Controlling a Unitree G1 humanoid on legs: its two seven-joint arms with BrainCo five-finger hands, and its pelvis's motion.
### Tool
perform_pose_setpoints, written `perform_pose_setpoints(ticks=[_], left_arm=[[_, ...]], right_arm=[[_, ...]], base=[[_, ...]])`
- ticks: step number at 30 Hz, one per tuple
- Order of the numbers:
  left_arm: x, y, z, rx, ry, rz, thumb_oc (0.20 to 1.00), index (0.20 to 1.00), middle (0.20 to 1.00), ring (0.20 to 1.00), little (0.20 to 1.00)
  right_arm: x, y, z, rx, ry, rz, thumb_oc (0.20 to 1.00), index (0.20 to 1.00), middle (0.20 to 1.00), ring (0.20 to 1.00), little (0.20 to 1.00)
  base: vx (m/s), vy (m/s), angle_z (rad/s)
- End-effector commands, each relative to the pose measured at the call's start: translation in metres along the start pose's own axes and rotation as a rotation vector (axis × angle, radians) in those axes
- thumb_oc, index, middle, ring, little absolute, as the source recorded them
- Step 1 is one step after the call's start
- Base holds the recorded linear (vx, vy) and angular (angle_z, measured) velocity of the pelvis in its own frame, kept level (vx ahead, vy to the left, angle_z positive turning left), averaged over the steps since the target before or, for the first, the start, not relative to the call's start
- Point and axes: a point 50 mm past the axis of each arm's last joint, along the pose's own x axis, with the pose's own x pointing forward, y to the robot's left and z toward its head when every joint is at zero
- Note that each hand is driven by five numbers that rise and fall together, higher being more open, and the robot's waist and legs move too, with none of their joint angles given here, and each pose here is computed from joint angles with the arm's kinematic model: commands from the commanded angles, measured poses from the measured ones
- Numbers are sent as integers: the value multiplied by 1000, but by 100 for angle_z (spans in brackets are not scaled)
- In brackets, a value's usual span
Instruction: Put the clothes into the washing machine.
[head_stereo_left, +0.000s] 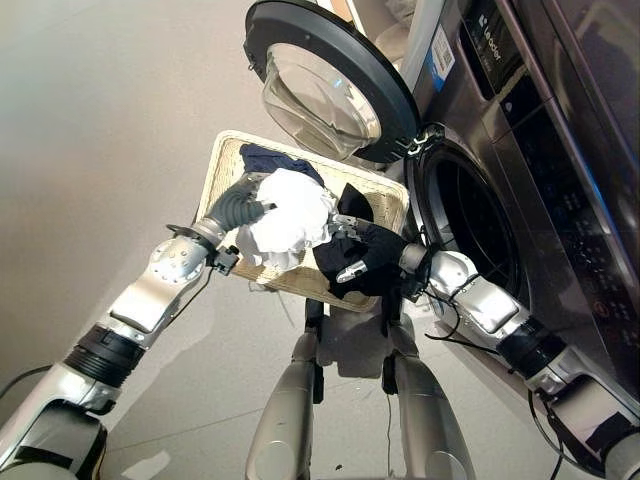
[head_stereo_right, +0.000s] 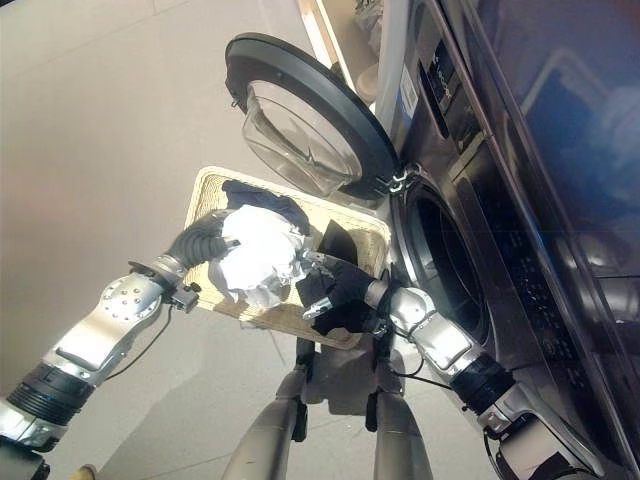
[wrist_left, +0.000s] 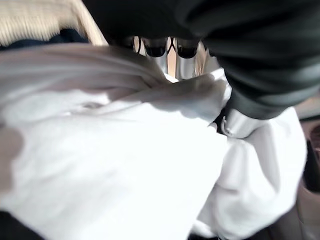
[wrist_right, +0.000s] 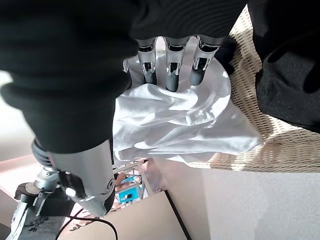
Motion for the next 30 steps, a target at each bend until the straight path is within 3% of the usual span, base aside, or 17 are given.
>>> perform_pose_setpoints(ticks=[1, 5, 13, 17, 23, 30], left_arm=[[11, -18, 43, -76, -228, -94, 200, 200, 200, 200, 200], [15, -21, 37, -48, -185, -19, 200, 200, 200, 200, 200], [-12, 34, 15, 106, -130, 565, 200, 200, 200, 200, 200], [-28, 50, 9, 172, -124, 738, 200, 200, 200, 200, 200], [-37, 54, 4, 202, -119, 795, 200, 200, 200, 200, 200], [-31, 47, 2, 179, -93, 687, 200, 200, 200, 200, 200]], right_arm=[[14, 11, 47, -19, -240, -11, 1000, 1000, 1000, 1000, 1000], [15, 4, 44, 29, -243, -136, 1000, 1000, 1000, 1000, 1000], [-4, -10, 44, 135, -334, -301, 1000, 1000, 1000, 1000, 1000], [-18, -15, 38, 146, -327, -393, 1000, 1000, 1000, 1000, 1000], [-33, -16, 27, 150, -302, -464, 1000, 1000, 1000, 1000, 1000], [-36, -20, 30, 136, -320, -490, 1000, 1000, 1000, 1000, 1000]], base=[[15, 25, -14], [8, 9, -4], [2, -16, -6], [1, -10, 0], [5, 2, 1], [6, 7, -3]])
